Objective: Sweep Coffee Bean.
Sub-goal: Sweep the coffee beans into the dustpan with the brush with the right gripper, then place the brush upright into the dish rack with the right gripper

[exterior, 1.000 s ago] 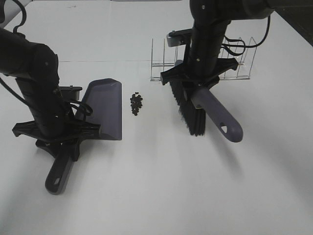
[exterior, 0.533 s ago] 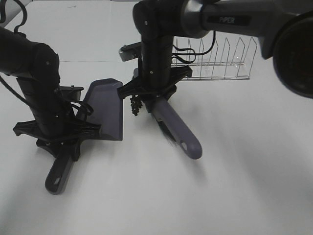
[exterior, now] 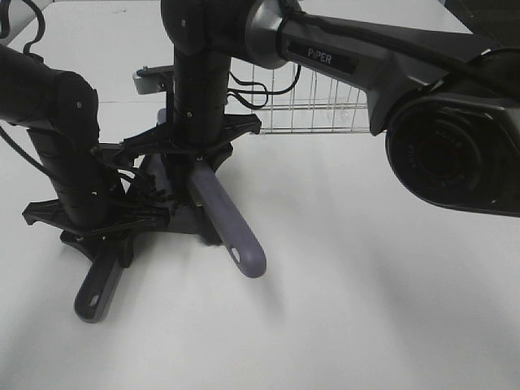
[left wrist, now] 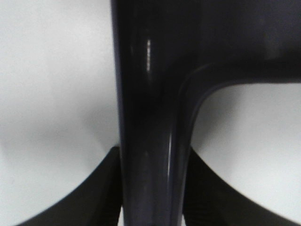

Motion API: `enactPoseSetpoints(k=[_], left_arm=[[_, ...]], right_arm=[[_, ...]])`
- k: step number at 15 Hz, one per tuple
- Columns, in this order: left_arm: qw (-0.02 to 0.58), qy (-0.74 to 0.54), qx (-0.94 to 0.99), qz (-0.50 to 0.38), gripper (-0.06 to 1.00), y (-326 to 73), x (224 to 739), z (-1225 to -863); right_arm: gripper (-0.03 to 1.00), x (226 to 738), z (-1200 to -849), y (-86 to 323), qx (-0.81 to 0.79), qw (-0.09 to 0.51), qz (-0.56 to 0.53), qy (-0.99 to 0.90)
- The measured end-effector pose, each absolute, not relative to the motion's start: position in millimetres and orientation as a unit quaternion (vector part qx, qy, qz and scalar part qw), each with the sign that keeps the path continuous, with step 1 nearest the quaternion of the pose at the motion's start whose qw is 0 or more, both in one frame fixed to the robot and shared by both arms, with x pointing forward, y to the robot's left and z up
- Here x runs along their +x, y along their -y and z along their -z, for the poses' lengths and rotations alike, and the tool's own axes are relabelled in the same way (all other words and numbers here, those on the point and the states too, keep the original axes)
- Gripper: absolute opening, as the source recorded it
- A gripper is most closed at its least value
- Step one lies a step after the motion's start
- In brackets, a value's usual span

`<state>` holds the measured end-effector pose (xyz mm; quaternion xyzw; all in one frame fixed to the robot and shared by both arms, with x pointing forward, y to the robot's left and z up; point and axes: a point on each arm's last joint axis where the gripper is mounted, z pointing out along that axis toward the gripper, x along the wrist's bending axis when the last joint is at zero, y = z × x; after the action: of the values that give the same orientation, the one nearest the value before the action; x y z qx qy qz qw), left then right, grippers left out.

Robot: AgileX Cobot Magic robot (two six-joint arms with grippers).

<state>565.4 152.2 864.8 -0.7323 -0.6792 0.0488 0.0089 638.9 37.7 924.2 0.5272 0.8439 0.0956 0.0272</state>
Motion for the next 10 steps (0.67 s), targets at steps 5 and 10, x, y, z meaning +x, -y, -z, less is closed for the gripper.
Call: enactPoseSetpoints(k=[5, 10], left_arm=[[0.008, 0.675, -0.736, -0.049, 0.32, -152, 565, -865], [0.008, 0.675, -0.736, -0.049, 0.32, -152, 565, -865]], right_arm=[[0.28, 649, -963, -40, 0.519, 0.070, -0.147, -0.839], [0.28, 655, -1019, -17, 0.496, 0.171, -0.163, -0.836]])
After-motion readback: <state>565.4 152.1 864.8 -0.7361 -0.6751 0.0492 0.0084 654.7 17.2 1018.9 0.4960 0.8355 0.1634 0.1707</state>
